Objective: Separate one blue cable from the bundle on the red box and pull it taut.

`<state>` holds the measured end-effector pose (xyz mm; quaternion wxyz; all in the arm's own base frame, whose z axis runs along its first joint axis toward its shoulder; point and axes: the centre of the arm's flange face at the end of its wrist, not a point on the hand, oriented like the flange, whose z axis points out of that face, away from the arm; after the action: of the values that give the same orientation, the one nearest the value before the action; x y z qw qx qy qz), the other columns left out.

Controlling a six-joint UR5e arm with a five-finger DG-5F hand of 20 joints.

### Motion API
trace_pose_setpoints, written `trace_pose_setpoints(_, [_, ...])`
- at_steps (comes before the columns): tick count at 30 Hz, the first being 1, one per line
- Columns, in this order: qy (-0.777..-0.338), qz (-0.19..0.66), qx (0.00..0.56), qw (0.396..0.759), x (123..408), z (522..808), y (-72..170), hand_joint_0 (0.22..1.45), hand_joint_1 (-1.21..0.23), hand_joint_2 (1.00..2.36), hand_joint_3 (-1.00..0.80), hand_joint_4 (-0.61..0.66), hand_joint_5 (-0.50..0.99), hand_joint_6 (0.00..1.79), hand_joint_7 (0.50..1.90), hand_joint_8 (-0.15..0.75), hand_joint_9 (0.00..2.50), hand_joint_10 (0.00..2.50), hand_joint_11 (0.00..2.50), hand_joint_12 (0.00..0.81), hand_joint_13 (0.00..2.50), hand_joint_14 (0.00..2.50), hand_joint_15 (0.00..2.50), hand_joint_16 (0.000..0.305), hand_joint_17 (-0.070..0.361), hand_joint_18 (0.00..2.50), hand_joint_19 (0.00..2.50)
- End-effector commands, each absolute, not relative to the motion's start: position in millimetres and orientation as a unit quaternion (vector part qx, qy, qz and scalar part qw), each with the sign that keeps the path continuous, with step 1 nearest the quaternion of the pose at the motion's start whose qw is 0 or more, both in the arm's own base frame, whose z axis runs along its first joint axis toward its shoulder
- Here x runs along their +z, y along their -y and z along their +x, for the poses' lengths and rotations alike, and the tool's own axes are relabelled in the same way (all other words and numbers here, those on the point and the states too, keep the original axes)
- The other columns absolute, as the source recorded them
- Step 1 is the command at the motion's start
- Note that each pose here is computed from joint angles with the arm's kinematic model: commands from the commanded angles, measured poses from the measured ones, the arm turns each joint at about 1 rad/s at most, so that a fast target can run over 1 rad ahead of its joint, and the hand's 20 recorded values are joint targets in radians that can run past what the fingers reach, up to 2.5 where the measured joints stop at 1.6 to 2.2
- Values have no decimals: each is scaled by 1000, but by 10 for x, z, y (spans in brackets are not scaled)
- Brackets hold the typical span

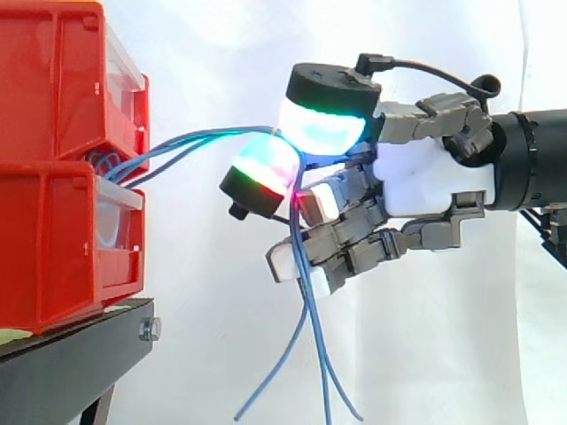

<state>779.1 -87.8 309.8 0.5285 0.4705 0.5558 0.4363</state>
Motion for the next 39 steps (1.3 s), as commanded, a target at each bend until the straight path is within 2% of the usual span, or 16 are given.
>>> trace_pose_setpoints(1, [-557,471,435,528,3096,7787,879,841,-893,1003,-461,-176,-93,974,1080,189,1033,22,579,332,783,19,467,43,96,611,580])
trace_pose_setpoints(8, [-560,474,433,523,3101,7770,889,747,-955,1000,-500,-210,-74,959,1062,181,1065,22,563,323,822,19,451,42,94,690,528])
trace_pose_setpoints(11, [-563,475,432,520,3117,7746,896,684,-957,1000,-500,-179,-66,946,1022,178,1076,20,563,321,826,20,459,41,93,695,546])
trace_pose_setpoints(12, [-563,475,433,519,3134,7742,907,607,-947,1000,-500,-139,-63,940,987,180,1085,22,561,323,828,21,458,42,93,698,552])
trace_pose_setpoints(13, [-564,476,432,519,3135,7734,907,546,-930,1000,-500,-95,-54,927,866,183,1104,20,548,329,836,19,461,43,97,709,552])
trace_pose_setpoints(15, [-566,477,430,517,3149,7717,908,444,-871,1000,-500,-75,-44,914,812,221,1131,21,526,363,864,19,450,51,114,752,543])
trace_pose_setpoints(17, [-567,478,429,515,3166,7704,909,390,-718,1000,-500,-52,-39,883,885,240,1166,17,504,397,883,18,446,57,129,777,537])
trace_pose_setpoints(21, [-568,479,428,515,3173,7695,921,465,-562,1000,-500,-56,-43,873,913,216,1166,20,516,370,852,18,466,51,116,713,585])
trace_pose_setpoints(24, [-568,479,428,515,3173,7695,921,564,-639,1001,-500,-40,-51,876,974,202,1152,22,546,342,830,21,478,45,101,660,616])
trace_pose_setpoints(28, [-567,480,427,515,3173,7694,933,598,-765,1013,-323,-2,-54,894,1016,211,1157,22,573,341,846,20,492,44,100,686,619])
trace_pose_setpoints(32, [-566,480,427,516,3191,7691,945,608,-812,1017,-235,17,-48,909,1008,219,1178,23,585,352,871,20,499,46,103,730,610])
trace_pose_setpoints(34, [-565,481,427,517,3197,7685,969,624,-861,1019,-201,40,-63,926,924,221,1142,21,611,355,863,20,504,46,104,731,610])
trace_pose_setpoints(36, [-566,481,426,516,3184,7684,979,627,-858,1017,-242,60,-70,928,903,218,1120,22,616,350,847,23,508,46,103,713,614])
trace_pose_setpoints(37, [-565,481,426,518,3197,7682,992,599,-813,1014,-318,56,-70,927,887,212,1118,25,601,350,842,21,506,46,103,703,620])
trace_pose_setpoints(39, [-565,482,425,517,3184,7681,1004,511,-649,1001,-493,52,-61,902,952,223,1146,22,568,372,838,22,488,50,113,689,625])
